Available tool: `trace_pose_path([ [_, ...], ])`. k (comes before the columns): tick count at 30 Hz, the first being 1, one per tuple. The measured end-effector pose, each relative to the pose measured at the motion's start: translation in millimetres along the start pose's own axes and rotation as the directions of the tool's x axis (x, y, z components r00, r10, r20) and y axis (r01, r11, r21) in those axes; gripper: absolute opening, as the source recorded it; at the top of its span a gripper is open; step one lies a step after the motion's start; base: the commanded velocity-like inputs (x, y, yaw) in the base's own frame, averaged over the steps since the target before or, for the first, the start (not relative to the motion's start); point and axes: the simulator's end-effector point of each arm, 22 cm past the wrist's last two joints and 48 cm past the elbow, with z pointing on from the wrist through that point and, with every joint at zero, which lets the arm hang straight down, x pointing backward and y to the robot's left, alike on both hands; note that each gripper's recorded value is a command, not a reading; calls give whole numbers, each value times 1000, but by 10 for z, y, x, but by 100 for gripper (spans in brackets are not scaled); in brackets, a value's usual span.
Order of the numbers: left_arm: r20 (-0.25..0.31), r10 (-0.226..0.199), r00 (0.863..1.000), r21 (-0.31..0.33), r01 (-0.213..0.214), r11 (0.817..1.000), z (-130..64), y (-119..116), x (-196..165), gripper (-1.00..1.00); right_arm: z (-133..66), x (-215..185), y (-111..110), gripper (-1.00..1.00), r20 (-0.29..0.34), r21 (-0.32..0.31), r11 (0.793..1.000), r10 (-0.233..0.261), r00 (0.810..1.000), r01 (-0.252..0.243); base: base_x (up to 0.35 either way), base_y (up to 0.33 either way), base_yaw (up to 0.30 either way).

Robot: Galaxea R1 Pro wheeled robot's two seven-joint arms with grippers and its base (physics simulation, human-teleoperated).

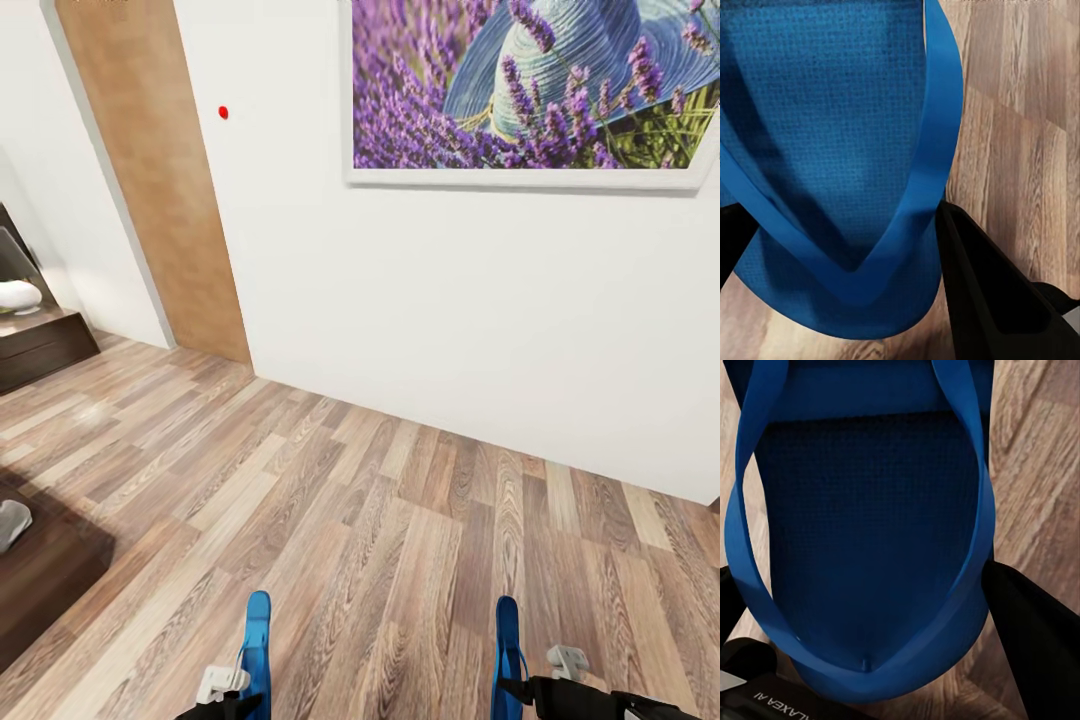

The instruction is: In the bedroom, move the book from the bed onto either nightstand, and place the two sandals side by side next to the bed.

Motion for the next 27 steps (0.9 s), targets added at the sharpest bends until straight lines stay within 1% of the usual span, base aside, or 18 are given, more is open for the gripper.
trace_pose_path([
  [6, 9, 2, 1000, 10, -2, 1000, 27, -76, -33, -100, -16, -39, 16, -100, 9, -2, 1000, -4, 1000, 4, 0, 0, 0],
  [27, 37, 19, 999, 14, -20, 1000, -4, -130, -169, -100, -75, -169, 75, -100, 38, -7, 1000, -20, 999, 20, 0, 0, 0],
])
